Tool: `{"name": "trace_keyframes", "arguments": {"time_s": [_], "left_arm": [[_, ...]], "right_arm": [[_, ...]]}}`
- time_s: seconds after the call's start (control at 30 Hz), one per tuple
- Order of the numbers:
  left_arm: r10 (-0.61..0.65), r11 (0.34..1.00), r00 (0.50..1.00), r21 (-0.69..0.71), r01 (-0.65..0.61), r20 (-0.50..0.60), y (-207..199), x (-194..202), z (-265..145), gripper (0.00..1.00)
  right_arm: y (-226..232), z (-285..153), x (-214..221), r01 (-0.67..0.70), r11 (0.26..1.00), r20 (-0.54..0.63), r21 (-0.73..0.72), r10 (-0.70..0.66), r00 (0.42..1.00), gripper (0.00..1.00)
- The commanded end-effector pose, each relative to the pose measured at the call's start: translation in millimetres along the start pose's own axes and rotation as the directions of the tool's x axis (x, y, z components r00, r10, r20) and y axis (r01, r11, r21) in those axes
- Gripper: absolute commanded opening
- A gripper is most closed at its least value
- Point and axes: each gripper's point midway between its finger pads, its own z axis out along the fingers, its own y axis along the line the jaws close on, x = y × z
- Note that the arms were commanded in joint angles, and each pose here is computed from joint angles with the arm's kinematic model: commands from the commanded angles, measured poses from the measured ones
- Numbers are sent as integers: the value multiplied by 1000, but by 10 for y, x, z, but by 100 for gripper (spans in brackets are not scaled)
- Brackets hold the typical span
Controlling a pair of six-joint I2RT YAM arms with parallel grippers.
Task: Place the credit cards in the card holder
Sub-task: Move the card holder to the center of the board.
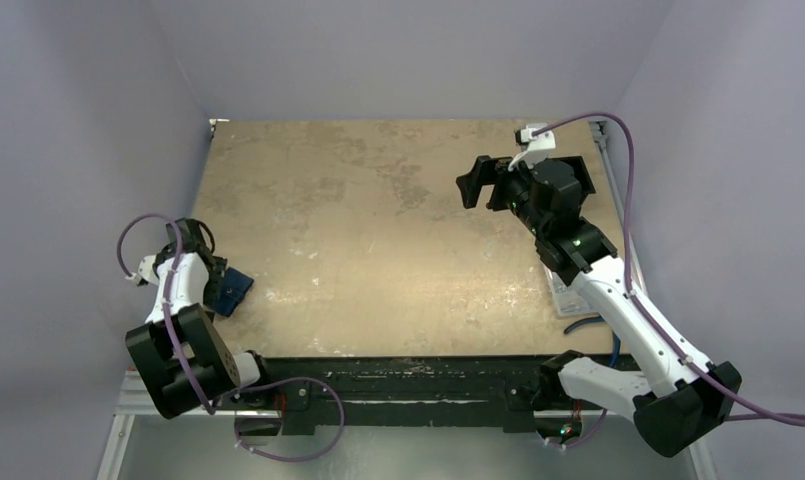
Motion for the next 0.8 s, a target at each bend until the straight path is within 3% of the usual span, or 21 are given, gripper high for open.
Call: {"name": "trace_keyframes", "arguments": {"time_s": [0.0, 0.17, 0.37, 0.53, 0.77], "left_arm": [[-117, 985, 993, 127, 117, -8, -245, -14, 19, 100], [-69, 967, 994, 238, 88, -86, -442, 174, 83, 98], [143, 931, 966, 359, -58, -213, -687, 587, 212, 76], [413, 867, 879, 400, -298, -239, -845, 1222, 112, 72], [630, 721, 749, 514, -465, -205, -849, 2377, -298, 68]], "right_arm": [[102, -66, -168, -13, 999, 71, -49, 16, 997, 99], [123, -75, -174, -12, 998, 82, -64, 18, 996, 99], [149, -40, -123, -9, 997, 63, -80, 14, 998, 99], [114, -38, -45, -6, 998, 52, -69, 10, 999, 99], [57, 48, 253, -12, 999, -34, -53, 10, 999, 99]]}}
